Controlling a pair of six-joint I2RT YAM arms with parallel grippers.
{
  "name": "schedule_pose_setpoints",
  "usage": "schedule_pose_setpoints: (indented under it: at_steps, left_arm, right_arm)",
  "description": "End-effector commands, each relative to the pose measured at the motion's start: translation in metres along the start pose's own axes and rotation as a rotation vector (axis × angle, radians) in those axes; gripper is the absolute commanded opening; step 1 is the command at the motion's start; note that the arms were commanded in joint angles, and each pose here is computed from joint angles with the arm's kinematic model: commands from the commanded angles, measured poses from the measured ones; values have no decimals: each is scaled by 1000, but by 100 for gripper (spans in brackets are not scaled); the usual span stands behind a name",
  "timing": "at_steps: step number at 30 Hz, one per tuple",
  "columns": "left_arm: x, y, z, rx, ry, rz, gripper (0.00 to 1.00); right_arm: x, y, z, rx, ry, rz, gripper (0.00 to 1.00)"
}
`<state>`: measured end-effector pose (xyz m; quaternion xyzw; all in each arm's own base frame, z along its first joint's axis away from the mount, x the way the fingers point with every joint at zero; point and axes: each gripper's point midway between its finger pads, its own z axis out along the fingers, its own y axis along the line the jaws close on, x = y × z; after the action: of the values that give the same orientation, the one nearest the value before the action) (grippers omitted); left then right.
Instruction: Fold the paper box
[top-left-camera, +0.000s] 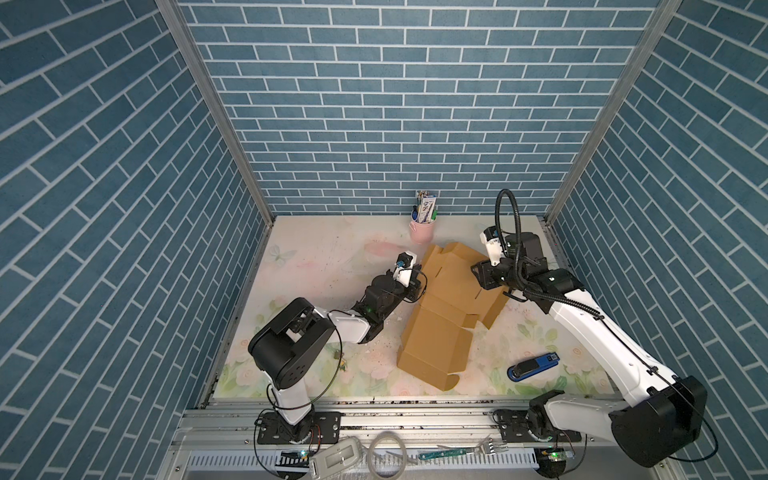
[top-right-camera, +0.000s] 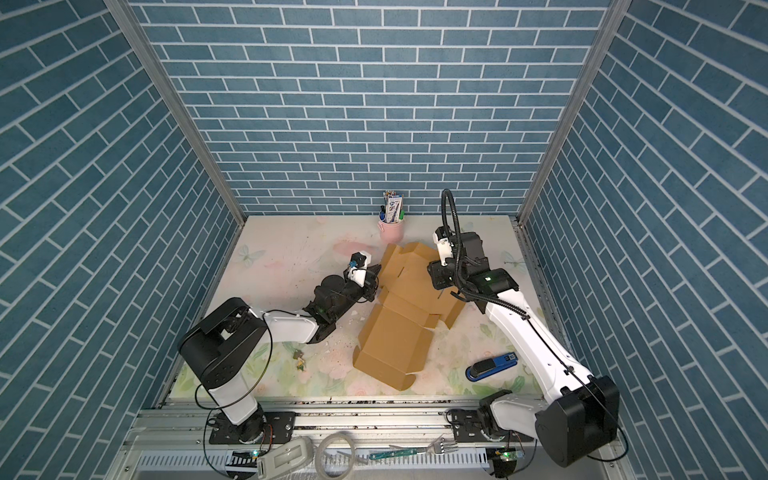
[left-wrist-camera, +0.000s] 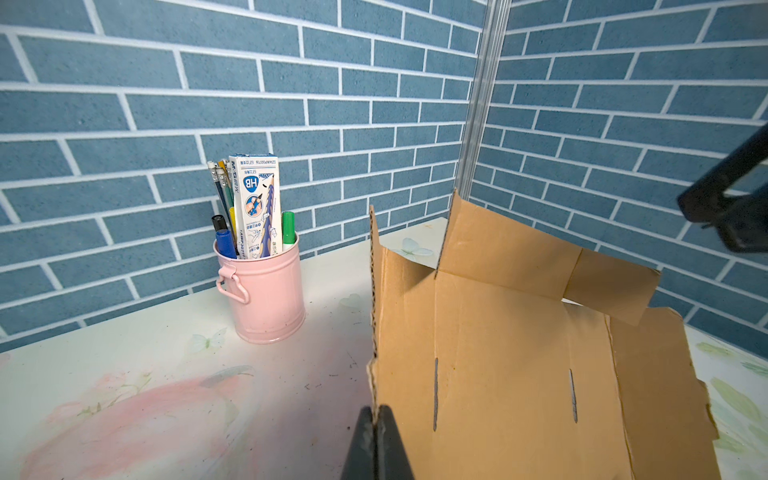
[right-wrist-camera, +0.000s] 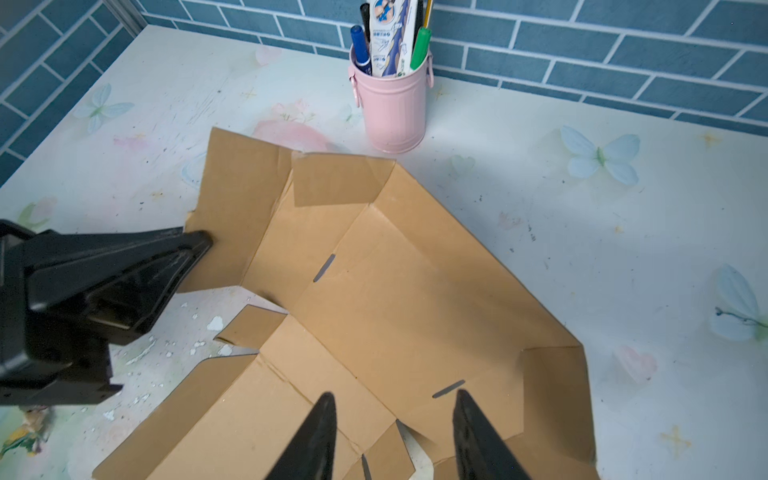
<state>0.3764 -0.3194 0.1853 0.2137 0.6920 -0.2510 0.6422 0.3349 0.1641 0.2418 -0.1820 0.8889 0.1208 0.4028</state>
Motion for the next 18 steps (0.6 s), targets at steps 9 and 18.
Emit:
schedule_pose_setpoints:
  at_steps: [9, 18]
  left_arm:
    - [-8, 1, 1, -10, -52, 13, 0]
    - [-8, 0, 4, -5, -51, 19, 0]
  right_arm:
    - [13, -65, 4, 178, 35, 320, 54]
    - [20, -89, 7, 107, -22, 455, 55]
